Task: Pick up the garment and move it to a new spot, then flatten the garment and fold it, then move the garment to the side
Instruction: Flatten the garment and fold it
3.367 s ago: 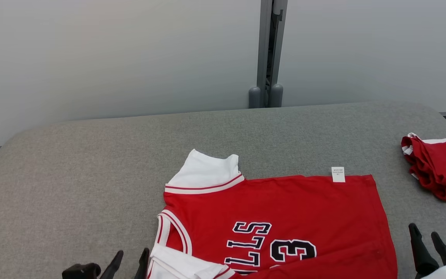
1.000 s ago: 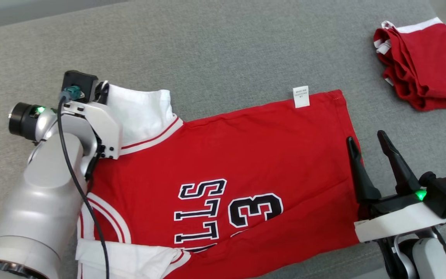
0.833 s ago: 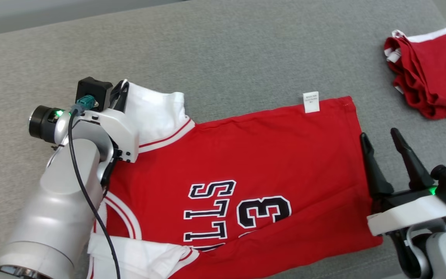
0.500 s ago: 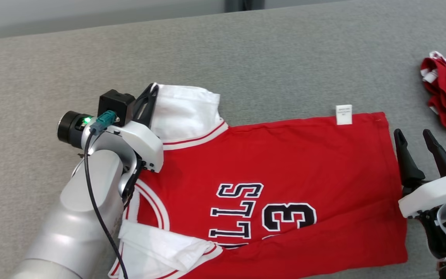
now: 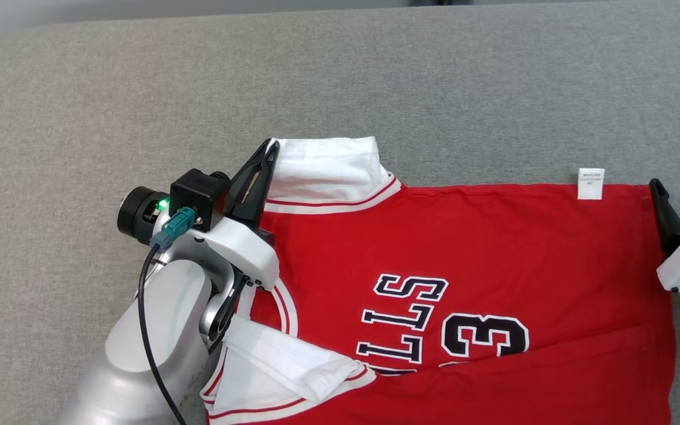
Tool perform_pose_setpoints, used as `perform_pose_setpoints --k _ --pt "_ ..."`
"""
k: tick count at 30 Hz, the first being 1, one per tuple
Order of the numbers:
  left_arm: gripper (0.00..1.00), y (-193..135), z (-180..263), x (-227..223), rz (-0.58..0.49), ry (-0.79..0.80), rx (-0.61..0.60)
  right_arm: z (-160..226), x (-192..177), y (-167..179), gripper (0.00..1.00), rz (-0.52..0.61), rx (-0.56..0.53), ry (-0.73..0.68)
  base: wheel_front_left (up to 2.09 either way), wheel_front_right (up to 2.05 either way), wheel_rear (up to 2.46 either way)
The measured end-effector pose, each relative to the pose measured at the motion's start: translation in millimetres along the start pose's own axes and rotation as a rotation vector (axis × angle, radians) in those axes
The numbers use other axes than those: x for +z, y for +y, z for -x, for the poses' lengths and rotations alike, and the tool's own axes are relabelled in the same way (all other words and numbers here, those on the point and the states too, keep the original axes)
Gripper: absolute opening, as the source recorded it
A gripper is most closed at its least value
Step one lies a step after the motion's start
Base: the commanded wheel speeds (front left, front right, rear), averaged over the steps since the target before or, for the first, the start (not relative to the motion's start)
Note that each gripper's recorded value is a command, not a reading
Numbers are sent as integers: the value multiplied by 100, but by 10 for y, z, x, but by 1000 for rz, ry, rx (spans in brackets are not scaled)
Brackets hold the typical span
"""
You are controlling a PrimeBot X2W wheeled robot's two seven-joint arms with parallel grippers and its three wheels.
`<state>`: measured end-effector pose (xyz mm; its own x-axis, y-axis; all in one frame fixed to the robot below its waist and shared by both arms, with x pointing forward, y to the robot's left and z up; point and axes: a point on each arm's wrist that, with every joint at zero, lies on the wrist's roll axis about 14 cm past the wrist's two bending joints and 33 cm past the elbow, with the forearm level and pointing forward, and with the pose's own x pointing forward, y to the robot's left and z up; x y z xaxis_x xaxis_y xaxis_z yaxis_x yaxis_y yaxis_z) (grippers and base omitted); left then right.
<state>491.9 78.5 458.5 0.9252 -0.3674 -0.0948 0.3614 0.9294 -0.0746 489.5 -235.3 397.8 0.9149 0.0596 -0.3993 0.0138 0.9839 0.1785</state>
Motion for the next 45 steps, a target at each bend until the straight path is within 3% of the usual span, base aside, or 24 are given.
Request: perform_pose_setpoints --k 17,18,20,32,45 --pt "0 83 124 38 18 2 36 -216 -295 141 100 46 52 148 0 0 0" --pt "0 88 127 46 18 2 37 -216 -306 155 50 50 57 151 0 0 0" --pt "0 93 128 61 21 -1 39 -221 -306 178 0 57 64 151 0 0 0" --pt "0 109 238 87 48 9 66 -142 -77 289 0 78 108 13 0 0 0" --pt "0 170 532 98 95 24 109 219 48 336 0 59 148 -113 0 0 0"
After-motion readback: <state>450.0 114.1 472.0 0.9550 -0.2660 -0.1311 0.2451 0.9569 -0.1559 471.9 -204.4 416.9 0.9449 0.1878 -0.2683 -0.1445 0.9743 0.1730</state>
